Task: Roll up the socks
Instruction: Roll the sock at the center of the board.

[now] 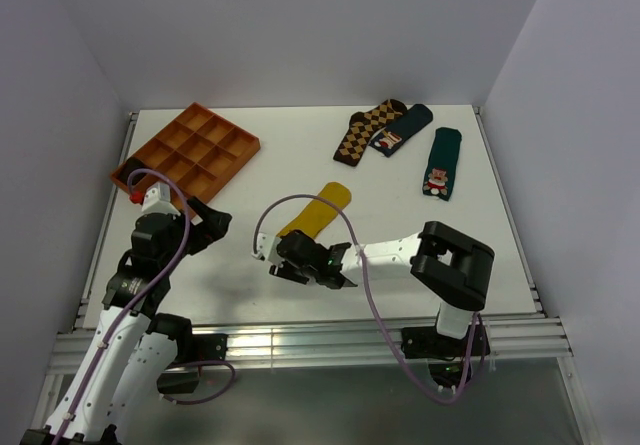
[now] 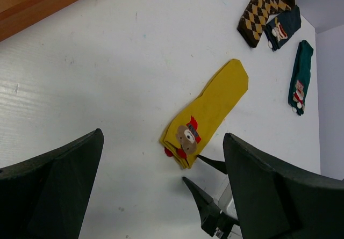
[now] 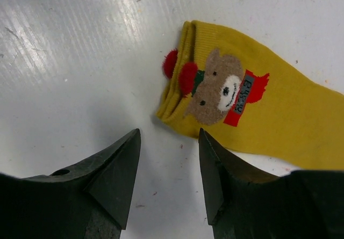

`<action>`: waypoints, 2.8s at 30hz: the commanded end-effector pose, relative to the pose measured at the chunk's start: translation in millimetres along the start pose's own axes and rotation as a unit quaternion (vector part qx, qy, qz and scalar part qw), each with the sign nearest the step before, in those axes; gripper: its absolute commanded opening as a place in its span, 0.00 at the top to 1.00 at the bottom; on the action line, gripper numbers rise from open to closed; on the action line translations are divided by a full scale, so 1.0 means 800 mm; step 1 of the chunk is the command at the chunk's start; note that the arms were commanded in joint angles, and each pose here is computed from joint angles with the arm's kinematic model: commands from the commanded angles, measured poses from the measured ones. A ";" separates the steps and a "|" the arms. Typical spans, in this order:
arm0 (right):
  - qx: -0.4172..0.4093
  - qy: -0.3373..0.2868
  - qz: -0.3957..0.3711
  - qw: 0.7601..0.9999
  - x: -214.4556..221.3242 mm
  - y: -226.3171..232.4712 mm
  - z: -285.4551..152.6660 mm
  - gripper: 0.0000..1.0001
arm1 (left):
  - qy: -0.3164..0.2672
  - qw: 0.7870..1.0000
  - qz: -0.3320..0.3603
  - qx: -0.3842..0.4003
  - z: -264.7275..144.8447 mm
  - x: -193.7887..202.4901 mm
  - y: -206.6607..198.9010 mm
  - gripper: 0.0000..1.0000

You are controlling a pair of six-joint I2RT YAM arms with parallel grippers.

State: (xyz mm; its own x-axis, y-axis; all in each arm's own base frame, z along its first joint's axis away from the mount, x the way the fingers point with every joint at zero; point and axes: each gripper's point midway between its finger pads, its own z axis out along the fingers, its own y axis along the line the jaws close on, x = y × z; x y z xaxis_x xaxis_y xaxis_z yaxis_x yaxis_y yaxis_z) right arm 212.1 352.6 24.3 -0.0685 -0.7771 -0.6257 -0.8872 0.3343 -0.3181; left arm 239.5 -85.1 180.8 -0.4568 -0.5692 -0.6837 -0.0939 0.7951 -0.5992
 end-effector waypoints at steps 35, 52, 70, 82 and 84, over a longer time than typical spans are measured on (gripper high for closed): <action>0.044 0.015 0.022 0.999 0.008 0.011 0.034 1.00 | -0.007 1.000 0.002 0.024 -0.003 -0.009 -0.017 0.02; -0.138 -0.064 0.336 0.929 0.000 -0.018 0.016 1.00 | 0.030 0.998 -0.031 0.048 0.022 0.016 -0.025 0.01; -0.262 -0.091 0.582 0.764 0.024 -0.028 0.012 1.00 | 0.084 0.994 -0.054 0.049 0.060 0.080 -0.041 0.02; -0.258 -0.060 0.634 0.726 0.048 -0.026 0.023 1.00 | 0.114 0.989 -0.092 0.012 0.097 0.143 -0.052 0.18; -0.257 -0.057 0.634 0.727 0.050 -0.025 0.024 1.00 | 0.111 0.989 -0.095 0.018 0.102 0.144 -0.063 0.21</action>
State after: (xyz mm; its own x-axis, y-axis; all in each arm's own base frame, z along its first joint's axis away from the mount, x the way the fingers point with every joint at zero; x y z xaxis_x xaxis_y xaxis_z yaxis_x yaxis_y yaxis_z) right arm 244.8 337.1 17.0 -0.9497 0.0390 -0.3107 -0.2676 0.4141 0.8700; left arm 247.0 -194.4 79.3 -0.6777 -0.5803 -0.4517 -0.1756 0.7242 -0.6669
